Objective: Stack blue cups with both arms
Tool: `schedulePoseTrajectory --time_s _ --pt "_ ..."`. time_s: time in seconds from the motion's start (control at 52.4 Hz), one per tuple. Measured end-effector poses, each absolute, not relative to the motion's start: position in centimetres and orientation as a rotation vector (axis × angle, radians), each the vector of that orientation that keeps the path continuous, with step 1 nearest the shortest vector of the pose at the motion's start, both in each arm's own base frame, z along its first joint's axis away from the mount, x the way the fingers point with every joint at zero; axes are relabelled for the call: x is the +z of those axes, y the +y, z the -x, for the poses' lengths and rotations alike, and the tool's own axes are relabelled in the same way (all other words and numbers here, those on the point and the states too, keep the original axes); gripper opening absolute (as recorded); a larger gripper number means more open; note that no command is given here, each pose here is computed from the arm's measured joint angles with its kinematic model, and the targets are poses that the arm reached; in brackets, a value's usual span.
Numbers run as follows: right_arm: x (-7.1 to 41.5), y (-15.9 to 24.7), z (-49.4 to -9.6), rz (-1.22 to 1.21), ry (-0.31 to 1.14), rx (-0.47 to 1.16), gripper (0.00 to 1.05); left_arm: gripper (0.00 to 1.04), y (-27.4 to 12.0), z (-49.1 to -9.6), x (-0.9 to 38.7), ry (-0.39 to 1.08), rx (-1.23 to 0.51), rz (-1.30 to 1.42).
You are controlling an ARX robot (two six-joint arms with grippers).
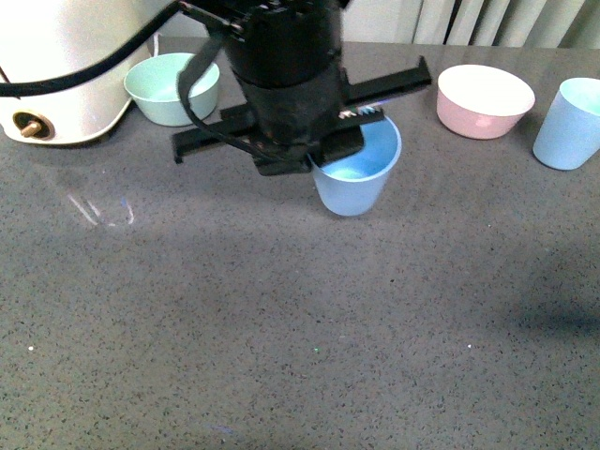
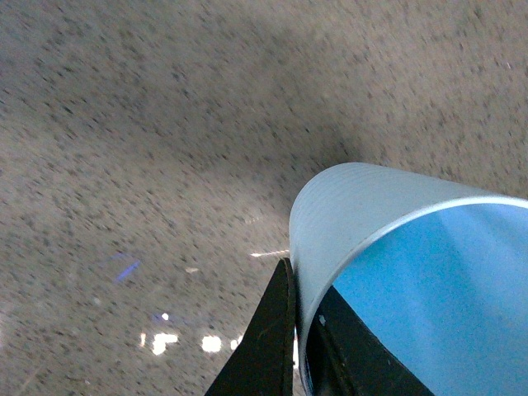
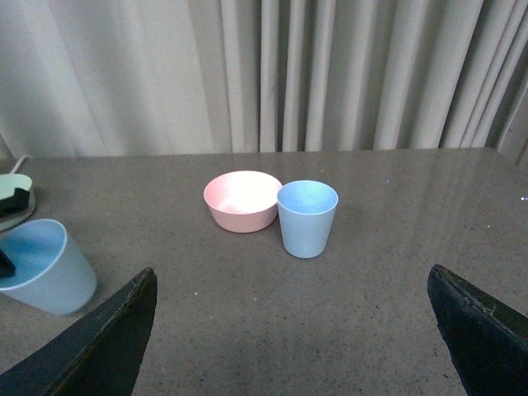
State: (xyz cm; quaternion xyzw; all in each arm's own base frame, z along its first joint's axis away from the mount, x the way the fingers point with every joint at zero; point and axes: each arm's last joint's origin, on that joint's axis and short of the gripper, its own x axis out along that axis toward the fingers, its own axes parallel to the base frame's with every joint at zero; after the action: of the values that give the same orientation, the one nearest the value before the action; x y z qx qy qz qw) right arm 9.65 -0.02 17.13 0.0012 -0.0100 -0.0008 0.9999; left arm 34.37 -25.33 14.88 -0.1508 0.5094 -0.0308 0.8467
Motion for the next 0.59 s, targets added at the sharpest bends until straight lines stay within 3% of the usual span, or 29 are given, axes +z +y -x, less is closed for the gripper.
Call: schedulePoseTrajectory --time_s 0.248,0.592 --pt "17.1 0.0 -9.7 -0.003 -0.020 -0.002 0.96 0.02 -29.0 -32.8 14.8 1.098 -0.106 0.306" --pt "17.1 0.0 -9.7 -0.002 -0.020 -0.002 0.96 0.02 -29.3 -33.2 13.1 1.119 -0.059 0.265"
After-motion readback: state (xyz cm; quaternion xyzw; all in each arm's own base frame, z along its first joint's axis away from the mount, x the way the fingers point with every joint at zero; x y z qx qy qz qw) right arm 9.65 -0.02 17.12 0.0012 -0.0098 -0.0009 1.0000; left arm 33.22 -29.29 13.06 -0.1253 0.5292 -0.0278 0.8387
